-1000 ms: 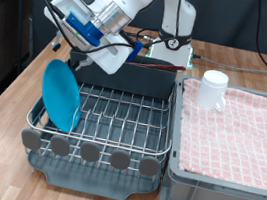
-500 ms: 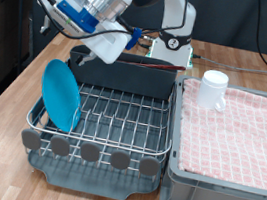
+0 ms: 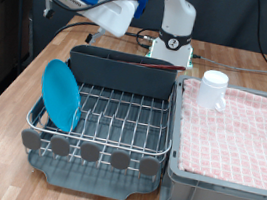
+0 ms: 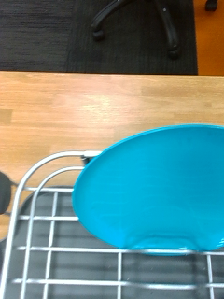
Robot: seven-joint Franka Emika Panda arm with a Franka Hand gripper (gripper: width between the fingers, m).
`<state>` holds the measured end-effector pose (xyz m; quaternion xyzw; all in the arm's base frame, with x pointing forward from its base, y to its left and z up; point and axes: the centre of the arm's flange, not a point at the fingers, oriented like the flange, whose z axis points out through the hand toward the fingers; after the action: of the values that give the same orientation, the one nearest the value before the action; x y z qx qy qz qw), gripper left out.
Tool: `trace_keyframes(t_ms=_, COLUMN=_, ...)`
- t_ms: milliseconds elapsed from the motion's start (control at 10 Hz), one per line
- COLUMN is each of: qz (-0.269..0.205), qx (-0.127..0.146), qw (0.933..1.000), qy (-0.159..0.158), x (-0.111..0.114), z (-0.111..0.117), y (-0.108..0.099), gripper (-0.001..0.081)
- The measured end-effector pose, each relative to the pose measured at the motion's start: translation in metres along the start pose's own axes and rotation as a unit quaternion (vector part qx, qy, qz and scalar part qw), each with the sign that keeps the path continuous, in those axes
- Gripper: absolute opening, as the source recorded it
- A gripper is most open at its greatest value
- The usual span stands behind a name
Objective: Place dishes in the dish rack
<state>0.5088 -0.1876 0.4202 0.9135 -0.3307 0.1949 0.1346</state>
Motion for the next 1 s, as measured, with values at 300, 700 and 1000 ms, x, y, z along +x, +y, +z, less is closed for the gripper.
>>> trace_keyframes(t_ms=300, qz=-0.005, qx=0.012, qw=0.9997, qy=-0.022, x=-0.006, z=-0.026, y=-0.014, gripper=0.0803)
trace_keyframes(t_ms=700, qz=-0.008, qx=0.004, qw=0.9995, qy=-0.031, x=-0.019, z=-0.043, y=-0.032, gripper=0.0803)
trace_keyframes(t_ms=1000, qz=-0.013, qx=0.002, qw=0.9974, qy=-0.071, x=-0.053, z=-0.051, y=-0.065, gripper=0.0803)
